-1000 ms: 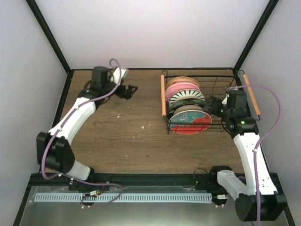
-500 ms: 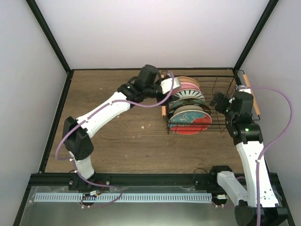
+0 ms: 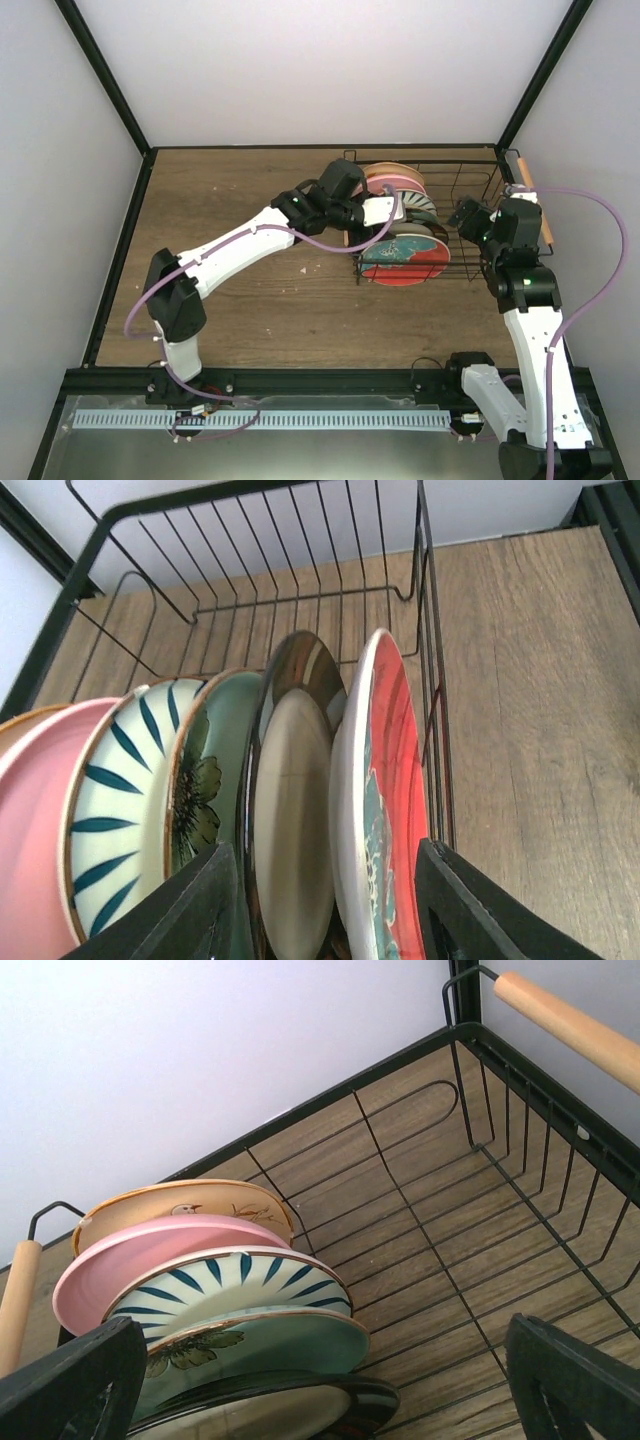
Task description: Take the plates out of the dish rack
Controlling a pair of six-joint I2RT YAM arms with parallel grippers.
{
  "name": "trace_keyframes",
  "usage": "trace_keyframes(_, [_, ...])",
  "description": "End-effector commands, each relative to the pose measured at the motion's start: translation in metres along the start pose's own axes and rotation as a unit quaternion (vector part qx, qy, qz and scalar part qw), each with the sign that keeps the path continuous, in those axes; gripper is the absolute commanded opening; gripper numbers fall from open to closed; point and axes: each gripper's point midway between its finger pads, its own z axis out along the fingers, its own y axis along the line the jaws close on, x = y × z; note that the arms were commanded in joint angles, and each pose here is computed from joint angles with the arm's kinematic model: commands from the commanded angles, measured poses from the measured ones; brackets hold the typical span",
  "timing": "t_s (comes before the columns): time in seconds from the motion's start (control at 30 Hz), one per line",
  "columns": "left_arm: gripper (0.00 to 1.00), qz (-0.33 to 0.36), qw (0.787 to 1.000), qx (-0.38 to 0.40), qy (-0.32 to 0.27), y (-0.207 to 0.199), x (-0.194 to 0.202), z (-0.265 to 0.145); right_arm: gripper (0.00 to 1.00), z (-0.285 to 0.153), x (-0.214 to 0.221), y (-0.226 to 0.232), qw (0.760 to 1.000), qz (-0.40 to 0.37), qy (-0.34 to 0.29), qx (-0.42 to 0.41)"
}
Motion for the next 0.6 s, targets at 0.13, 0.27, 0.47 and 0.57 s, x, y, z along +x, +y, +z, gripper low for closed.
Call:
trace_keyframes(0.13, [0.51, 0.008, 1.000, 0.021, 0.022, -0.008, 0.010, 0.015, 1.00, -0.002, 0.003, -0.006, 1.000, 0.016, -0.004, 0.007])
trace_keyframes(0.27, [0.51, 0.004, 0.999, 0.026, 0.028, -0.009, 0.016, 0.023, 1.00, -0.003, 0.005, -0.007, 1.000, 0.017, -0.003, 0.009])
trace_keyframes(0.47, [0.46, 0.002, 0.999, 0.038, 0.035, -0.013, 0.021, 0.032, 1.00, -0.005, 0.004, -0.010, 1.000, 0.014, -0.008, 0.015])
trace_keyframes(0.57, [0.46, 0.004, 0.998, 0.042, 0.039, -0.016, 0.023, 0.037, 1.00, -0.005, 0.004, -0.010, 1.000, 0.012, -0.008, 0.016])
